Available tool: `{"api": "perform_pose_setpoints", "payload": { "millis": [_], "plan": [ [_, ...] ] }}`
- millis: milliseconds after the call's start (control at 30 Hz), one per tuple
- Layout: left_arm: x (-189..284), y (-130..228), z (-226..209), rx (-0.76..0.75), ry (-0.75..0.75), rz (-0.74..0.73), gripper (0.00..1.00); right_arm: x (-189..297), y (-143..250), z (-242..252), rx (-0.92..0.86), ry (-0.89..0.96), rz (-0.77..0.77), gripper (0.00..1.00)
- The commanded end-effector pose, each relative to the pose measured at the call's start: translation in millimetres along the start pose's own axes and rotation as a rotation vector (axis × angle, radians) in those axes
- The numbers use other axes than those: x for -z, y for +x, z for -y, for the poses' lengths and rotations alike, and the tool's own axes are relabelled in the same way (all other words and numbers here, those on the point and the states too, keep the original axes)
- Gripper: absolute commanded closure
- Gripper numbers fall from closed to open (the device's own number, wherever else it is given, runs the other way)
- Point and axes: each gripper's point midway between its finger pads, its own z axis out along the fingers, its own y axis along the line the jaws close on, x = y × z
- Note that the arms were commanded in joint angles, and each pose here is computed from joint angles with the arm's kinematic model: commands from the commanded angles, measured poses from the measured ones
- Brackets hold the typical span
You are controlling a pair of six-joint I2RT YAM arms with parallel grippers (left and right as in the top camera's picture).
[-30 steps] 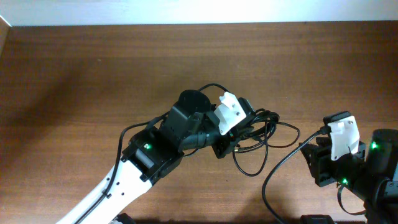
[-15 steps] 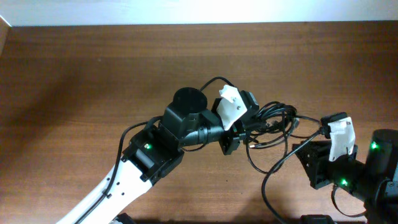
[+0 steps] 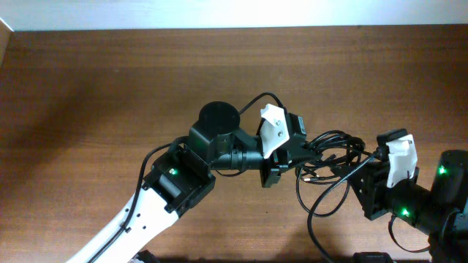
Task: Untangle cables
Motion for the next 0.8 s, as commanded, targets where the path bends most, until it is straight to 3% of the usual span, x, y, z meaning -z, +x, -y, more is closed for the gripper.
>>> {"api": "perform_pose_setpoints", "payload": {
  "millis": [0, 200, 367, 767],
  "plan": [
    [14.9, -12.9, 0.8, -0.017, 0.026, 0.037, 1.0, 4.5, -4.3, 5.3, 0.0, 0.044, 0.015, 0.8],
    [27.8, -17.5, 0.6, -0.024, 0.062, 0.052, 1.0, 4.9, -5.3, 12.2, -0.031, 0.084, 0.019, 0.78],
    [25.3, -19.9, 7.7, -0.036, 0.088, 0.059, 1.0, 4.5, -8.9, -6.8, -0.015, -0.027, 0.033, 0.78],
    [18.2, -28.8, 28.1, -0.072, 0.153, 0.089, 1.0, 5.3, -12.7, -18.8, -0.006, -0.097, 0.048, 0.78]
  ]
}}
